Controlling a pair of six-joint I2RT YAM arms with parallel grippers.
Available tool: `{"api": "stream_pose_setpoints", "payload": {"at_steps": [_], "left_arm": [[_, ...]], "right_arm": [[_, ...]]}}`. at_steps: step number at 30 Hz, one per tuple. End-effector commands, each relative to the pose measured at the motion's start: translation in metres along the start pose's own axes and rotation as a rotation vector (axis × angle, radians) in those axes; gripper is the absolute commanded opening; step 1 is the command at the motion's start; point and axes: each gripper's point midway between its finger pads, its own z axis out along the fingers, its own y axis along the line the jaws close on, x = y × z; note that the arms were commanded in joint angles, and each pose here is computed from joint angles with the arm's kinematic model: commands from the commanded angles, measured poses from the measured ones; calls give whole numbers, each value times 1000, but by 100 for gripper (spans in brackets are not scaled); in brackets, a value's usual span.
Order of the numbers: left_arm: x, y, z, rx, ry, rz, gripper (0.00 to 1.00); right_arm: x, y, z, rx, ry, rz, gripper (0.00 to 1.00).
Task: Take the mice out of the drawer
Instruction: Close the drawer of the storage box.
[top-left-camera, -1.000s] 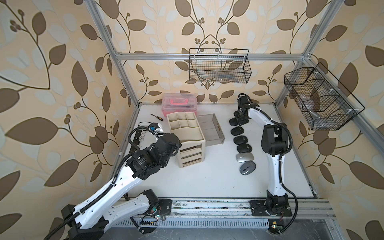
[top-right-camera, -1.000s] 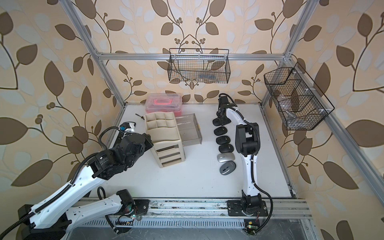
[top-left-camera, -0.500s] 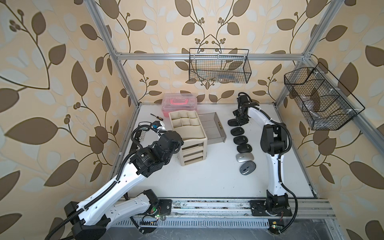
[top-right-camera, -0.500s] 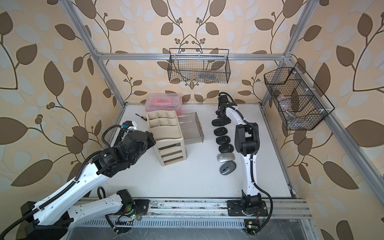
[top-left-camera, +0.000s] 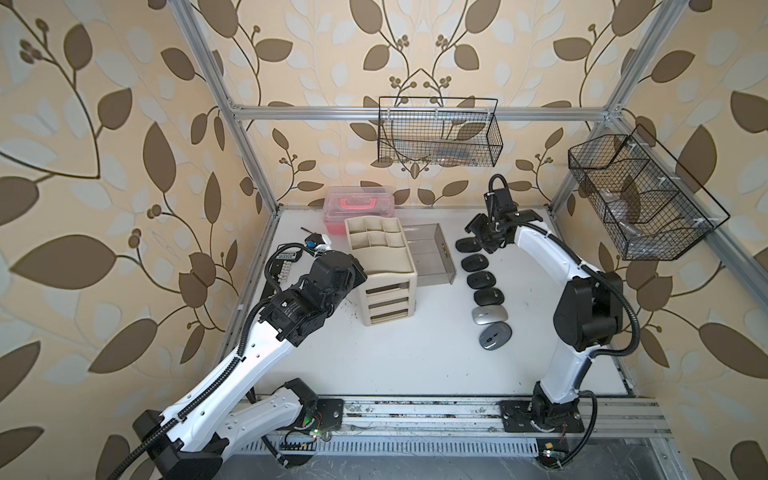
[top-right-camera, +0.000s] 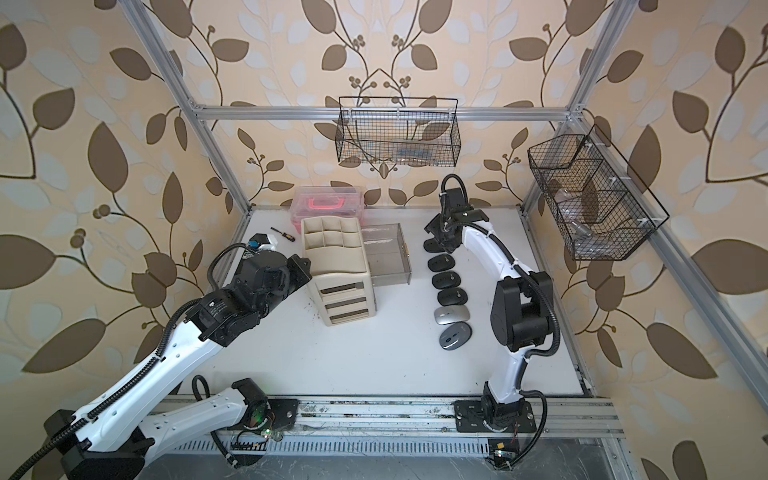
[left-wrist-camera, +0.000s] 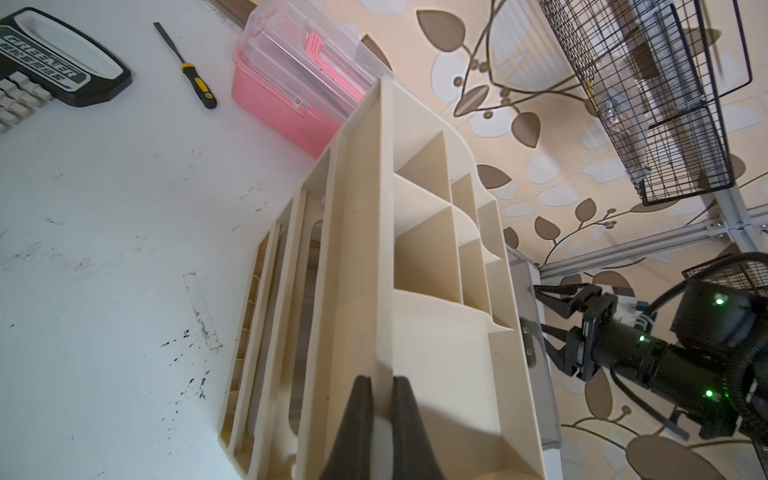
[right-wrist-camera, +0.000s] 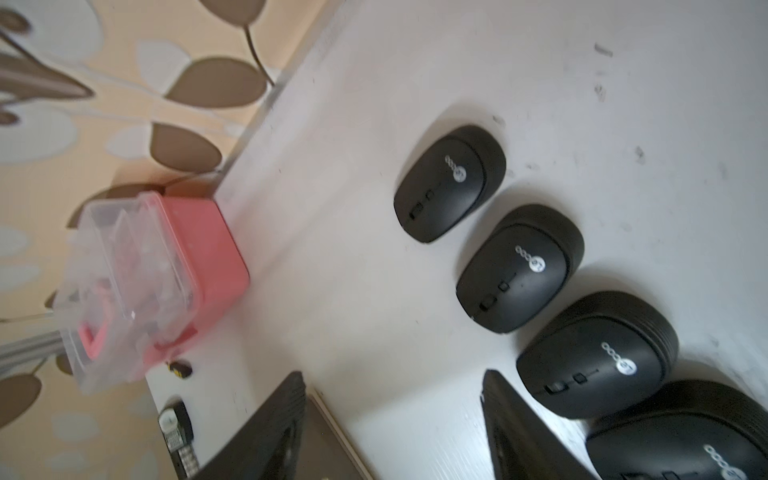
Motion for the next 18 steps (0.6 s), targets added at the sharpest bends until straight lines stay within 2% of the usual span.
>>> {"api": "stream_pose_setpoints", "payload": {"at_steps": [1,5,9,15,18], "left_arm": [[33,-12,9,77,160,41,0],[39,-22,11,111,207,84,0],[47,-37,16,157,264,109,0],[57,-50,27,186,324,122,0],[54,-46,28,155,312,143,0]], "right_arm": [[38,7,0,-74,126,-193,67],[63,23,-16,-136,178,-337,66],[89,52,-40,-262,186,-437,67],[128,56,-30,-280,263,-500,67],[119,49,-39,-287,219,-489,68]]}}
